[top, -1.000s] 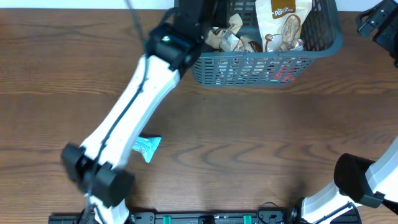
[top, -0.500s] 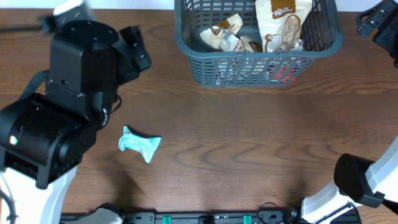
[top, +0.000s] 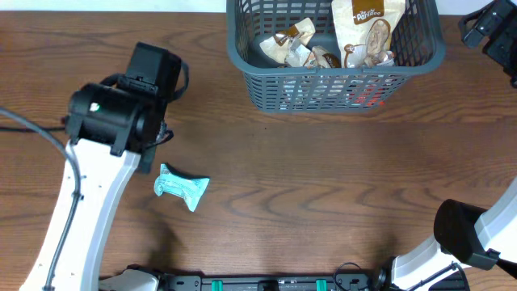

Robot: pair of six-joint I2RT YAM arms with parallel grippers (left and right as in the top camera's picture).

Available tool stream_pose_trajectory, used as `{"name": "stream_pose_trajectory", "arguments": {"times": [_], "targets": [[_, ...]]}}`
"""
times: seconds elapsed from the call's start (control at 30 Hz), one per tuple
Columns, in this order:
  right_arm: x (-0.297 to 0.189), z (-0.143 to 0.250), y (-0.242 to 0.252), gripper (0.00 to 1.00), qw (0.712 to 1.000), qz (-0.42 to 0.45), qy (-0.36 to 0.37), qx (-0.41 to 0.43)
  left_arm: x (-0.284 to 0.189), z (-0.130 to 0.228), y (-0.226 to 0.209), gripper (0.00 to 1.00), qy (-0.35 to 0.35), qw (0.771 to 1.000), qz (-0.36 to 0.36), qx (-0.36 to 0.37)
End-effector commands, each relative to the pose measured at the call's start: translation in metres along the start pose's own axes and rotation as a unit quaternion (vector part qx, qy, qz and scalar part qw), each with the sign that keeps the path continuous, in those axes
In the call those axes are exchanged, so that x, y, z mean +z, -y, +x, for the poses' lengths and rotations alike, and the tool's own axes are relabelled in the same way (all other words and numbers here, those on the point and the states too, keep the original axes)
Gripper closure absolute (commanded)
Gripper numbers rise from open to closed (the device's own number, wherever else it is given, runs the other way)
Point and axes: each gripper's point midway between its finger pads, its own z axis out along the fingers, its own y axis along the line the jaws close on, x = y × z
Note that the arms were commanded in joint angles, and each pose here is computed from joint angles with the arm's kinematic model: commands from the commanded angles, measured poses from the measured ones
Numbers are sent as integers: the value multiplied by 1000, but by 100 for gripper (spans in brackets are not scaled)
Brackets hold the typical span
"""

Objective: Pack container
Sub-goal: 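Move the left gripper down to the teal wipes pack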

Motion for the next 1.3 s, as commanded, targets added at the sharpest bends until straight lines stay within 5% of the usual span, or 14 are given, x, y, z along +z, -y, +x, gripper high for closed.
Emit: {"name": "stream_pose_trajectory", "arguments": {"times": [0.0,0.33,0.8,1.27], "targets": [[0,1,0,1,1000,-2,-3,-4,37,26,-21,1,-64,994,-60,-58],[0,1,0,1,1000,-2,-3,-4,117,95,-52,1,-186,978,-93,-35],[0,1,0,1,1000,-2,-3,-4,135,108,-92,1,-220,960,-114,130],[0,1,0,1,1000,-2,-3,-4,175,125,-94,1,-219,966,-67,118]]}}
